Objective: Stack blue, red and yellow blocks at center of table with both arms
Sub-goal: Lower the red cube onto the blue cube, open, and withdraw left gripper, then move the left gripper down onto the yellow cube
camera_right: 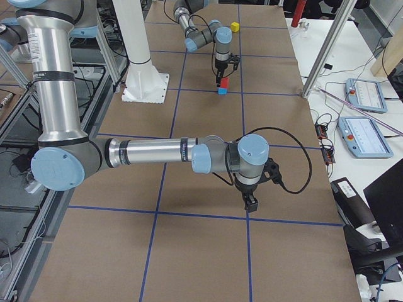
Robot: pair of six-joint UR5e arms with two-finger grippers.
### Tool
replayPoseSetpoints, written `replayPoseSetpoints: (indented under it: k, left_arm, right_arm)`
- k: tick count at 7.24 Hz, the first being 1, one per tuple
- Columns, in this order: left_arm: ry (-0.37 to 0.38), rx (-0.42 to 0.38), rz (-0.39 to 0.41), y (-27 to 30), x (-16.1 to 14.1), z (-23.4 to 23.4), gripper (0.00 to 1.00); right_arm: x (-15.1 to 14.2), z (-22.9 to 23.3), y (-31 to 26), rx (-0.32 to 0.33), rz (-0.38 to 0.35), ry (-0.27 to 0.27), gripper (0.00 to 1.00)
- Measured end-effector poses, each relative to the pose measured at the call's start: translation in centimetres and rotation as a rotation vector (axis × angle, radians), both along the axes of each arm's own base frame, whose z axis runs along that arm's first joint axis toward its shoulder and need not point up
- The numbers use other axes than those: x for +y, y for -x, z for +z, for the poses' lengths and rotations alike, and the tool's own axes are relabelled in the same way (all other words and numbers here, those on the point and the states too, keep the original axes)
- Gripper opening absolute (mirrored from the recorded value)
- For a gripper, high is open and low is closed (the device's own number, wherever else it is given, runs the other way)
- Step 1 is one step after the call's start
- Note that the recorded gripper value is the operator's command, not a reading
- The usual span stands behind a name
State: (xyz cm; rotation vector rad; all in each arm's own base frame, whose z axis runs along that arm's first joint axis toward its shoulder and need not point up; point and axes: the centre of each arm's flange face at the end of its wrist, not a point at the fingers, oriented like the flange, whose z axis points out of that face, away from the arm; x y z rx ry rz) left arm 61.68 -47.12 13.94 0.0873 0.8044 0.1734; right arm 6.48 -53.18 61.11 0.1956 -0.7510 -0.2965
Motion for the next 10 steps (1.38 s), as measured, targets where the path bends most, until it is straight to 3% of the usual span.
replayPoseSetpoints:
  k: [2,4,6,9,10]
  left_arm:
    - [0.0,0.03,-0.014,2.3,-0.6,-1.3,0.99]
    - [0.017,0.079,-0.012,10.7,-3.6,0.5,0.99]
    - [-0.06,0.075,0.038,21.6,-6.3,8.1,0.99]
    - [-0.184,0.016,0.15,39.9,-10.3,23.1,0.99]
    - [-0.206,0.0,0.189,45.4,-10.8,28.6,1.0]
  right_arm:
    - [-0.1,-0.1,0.0,-0.001,0.0,-0.001,0.99]
    - [-0.1,-0.1,0.1,0.001,-0.001,-0.002,0.99]
    - [0.2,0.8,0.0,0.001,0.008,0.024,0.99]
    - [2.0,3.7,-1.0,0.011,0.142,0.184,1.0]
    - [2.7,4.4,-1.3,0.028,0.166,0.21,1.0]
